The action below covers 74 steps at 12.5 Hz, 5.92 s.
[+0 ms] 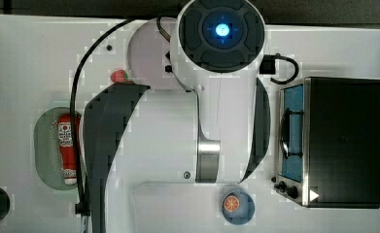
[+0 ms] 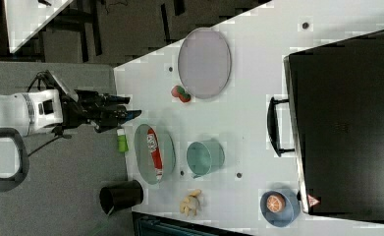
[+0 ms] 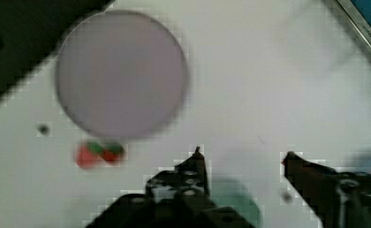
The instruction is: Pick ketchup from strainer and place it on the table
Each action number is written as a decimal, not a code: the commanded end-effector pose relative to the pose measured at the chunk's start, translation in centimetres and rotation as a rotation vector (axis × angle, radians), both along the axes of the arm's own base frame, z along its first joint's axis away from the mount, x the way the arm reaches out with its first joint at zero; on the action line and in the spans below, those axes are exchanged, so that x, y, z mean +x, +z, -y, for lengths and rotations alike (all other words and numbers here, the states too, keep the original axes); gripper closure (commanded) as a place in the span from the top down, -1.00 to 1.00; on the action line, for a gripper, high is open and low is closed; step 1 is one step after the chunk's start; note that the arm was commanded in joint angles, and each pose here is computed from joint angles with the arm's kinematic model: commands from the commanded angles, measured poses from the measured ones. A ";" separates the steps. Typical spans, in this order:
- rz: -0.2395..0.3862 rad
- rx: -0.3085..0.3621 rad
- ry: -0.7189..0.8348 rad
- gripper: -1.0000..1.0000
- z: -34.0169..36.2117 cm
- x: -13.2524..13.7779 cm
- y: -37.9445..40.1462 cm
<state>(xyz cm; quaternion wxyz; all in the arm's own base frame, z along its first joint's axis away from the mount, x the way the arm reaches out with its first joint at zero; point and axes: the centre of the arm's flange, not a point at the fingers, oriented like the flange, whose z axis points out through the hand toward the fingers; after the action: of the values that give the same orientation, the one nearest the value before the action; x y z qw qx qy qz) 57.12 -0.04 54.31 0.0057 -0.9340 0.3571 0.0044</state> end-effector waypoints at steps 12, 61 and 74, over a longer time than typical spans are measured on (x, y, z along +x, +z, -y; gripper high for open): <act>-0.041 -0.013 0.478 1.00 -25.8 -7.7 -1.7; 0.070 -0.081 0.350 0.21 -15.4 1.5 -14.4; 0.023 -0.097 0.422 0.21 1.5 -2.7 -24.9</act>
<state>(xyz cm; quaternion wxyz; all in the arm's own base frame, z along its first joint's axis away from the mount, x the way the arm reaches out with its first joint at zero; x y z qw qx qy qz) 54.43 -4.60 28.90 -0.0395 -0.9773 0.2076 -0.0113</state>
